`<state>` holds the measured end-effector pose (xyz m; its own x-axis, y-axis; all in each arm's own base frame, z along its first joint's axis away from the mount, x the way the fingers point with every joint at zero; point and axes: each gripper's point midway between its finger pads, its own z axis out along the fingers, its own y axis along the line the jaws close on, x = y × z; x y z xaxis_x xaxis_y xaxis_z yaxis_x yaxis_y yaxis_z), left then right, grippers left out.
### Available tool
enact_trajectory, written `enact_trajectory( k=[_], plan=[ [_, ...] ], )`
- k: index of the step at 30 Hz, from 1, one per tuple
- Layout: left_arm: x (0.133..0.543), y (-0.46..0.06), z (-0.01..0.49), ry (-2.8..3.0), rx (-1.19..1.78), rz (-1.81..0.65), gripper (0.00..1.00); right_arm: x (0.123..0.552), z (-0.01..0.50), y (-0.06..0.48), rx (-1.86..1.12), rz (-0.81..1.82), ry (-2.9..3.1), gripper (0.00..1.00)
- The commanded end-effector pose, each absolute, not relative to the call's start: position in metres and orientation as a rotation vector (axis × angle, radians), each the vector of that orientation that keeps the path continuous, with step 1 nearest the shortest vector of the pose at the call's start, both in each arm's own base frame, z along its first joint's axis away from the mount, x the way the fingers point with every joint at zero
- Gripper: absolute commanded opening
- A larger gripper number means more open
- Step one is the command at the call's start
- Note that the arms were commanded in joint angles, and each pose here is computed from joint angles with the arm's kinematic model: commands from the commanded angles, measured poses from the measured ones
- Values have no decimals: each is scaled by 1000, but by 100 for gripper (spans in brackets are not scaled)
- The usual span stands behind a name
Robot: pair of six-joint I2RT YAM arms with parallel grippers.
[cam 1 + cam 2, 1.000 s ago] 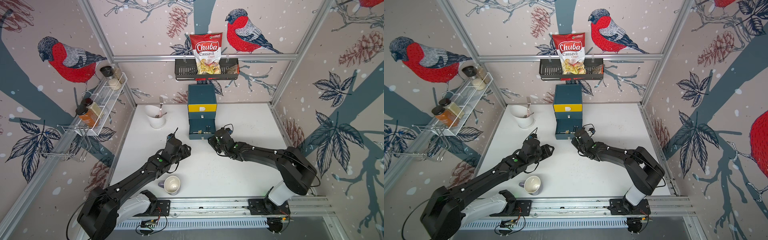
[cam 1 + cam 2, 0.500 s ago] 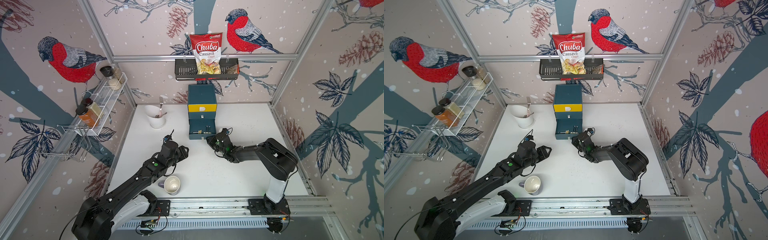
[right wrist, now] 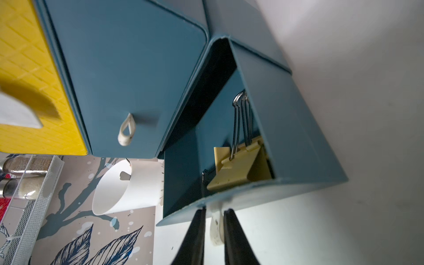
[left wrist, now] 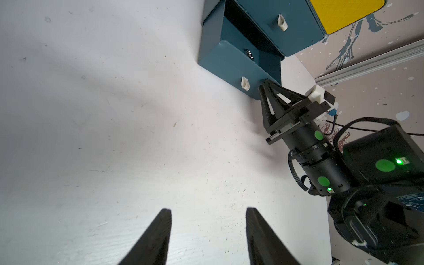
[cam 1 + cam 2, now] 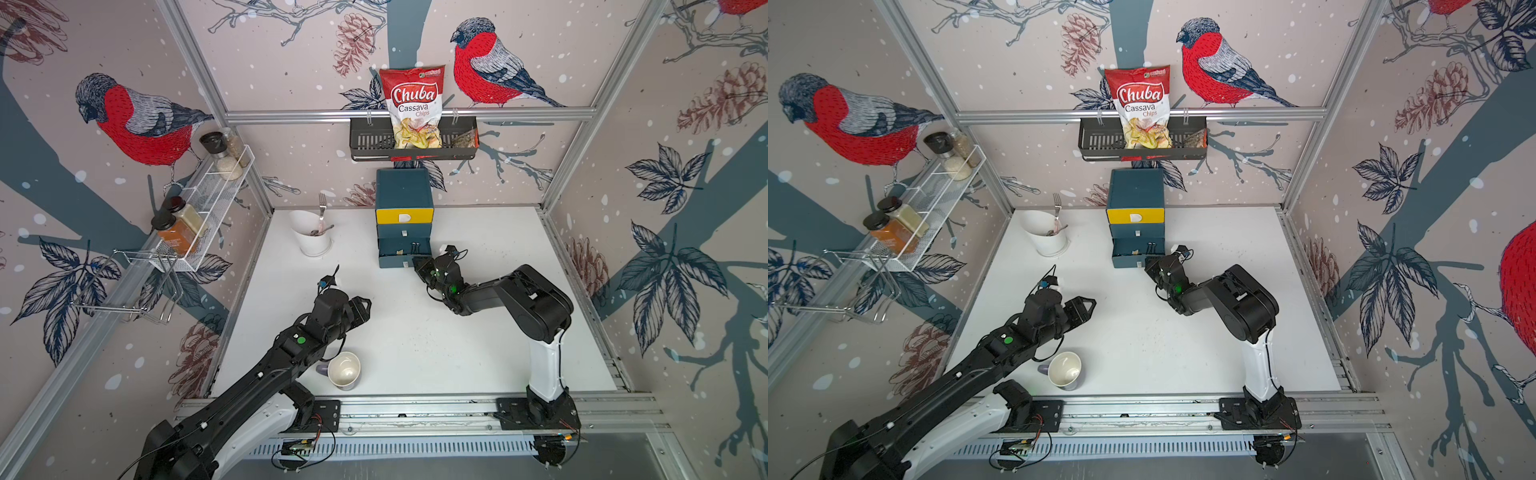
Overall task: Put the binder clips in the drawer according to color
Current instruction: Close the drawer in the storage box.
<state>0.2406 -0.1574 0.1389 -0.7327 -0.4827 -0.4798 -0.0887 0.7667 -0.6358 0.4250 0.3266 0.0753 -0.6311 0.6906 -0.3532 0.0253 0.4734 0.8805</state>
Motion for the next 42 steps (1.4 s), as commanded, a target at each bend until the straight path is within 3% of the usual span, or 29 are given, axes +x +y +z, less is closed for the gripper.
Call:
enact_trajectory(
  k=[1, 19, 42],
  plan=[
    [239, -151, 139, 2302, -444, -767, 57, 436, 88, 336, 607, 1265, 1938, 21],
    [241, -143, 142, 2290, -464, -763, 57, 481, 93, 348, 761, 1399, 1800, 20],
    [249, -141, 150, 2267, -459, -772, 58, 498, 93, 345, 826, 1429, 1754, 15]
  ],
)
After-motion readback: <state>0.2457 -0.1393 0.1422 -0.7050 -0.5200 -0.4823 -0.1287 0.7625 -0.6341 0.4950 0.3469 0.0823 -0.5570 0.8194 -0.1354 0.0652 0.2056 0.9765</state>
